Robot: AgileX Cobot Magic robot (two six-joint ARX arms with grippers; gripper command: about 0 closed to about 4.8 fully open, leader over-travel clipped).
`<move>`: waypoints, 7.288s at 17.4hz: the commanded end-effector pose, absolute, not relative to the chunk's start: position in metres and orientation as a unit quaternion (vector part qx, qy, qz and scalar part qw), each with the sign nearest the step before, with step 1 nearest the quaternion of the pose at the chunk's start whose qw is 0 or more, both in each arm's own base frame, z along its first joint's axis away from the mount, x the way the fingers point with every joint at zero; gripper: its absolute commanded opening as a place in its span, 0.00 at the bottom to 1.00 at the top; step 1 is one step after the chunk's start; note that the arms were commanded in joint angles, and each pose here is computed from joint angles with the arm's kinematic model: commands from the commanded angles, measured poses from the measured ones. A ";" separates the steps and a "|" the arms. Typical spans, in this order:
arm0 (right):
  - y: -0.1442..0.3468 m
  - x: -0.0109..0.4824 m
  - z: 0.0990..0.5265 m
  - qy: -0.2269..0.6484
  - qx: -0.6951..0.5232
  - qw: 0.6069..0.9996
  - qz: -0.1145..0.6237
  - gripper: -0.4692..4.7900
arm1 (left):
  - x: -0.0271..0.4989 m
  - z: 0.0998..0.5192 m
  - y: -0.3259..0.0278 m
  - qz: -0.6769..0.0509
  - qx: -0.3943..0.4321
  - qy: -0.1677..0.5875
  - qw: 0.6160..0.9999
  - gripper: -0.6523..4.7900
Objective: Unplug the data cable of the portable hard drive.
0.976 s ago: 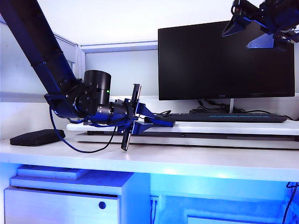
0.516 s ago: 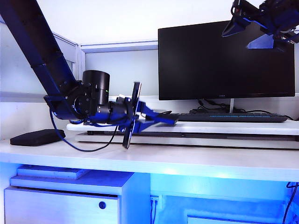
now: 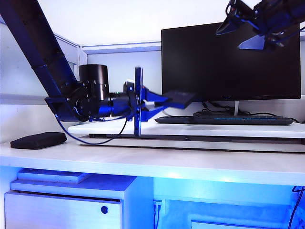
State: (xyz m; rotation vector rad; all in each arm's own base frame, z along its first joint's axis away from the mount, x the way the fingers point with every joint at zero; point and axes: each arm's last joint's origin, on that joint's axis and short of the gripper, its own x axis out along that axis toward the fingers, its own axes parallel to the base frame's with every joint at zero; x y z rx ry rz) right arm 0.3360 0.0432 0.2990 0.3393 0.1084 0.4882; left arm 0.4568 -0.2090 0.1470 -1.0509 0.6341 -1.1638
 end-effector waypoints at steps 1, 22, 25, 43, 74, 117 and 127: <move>0.045 0.345 0.305 0.048 0.181 0.947 0.259 0.85 | 0.453 0.165 -0.209 -0.563 -0.445 0.250 0.650 0.11; 0.087 0.388 0.300 0.089 0.224 0.906 0.347 0.80 | 0.435 0.192 -0.220 -0.650 -0.406 0.211 0.607 0.11; 0.087 0.389 0.300 0.088 0.224 0.906 0.348 0.78 | 0.435 0.192 -0.220 -0.651 -0.406 0.210 0.606 0.11; 0.087 0.396 0.297 0.072 0.223 0.912 0.337 0.38 | 0.432 0.197 -0.221 -0.663 -0.405 0.204 0.596 0.11; 0.068 0.425 0.312 -0.016 0.206 0.951 0.229 0.08 | 0.430 0.196 -0.222 -0.684 -0.378 0.236 0.578 0.11; 0.074 0.422 0.321 0.115 0.281 0.869 0.390 0.90 | 0.441 0.197 -0.200 -0.661 -0.396 0.221 0.597 0.11; 0.095 0.419 0.314 0.149 0.280 0.858 0.404 0.78 | 0.441 0.197 -0.200 -0.661 -0.397 0.220 0.598 0.11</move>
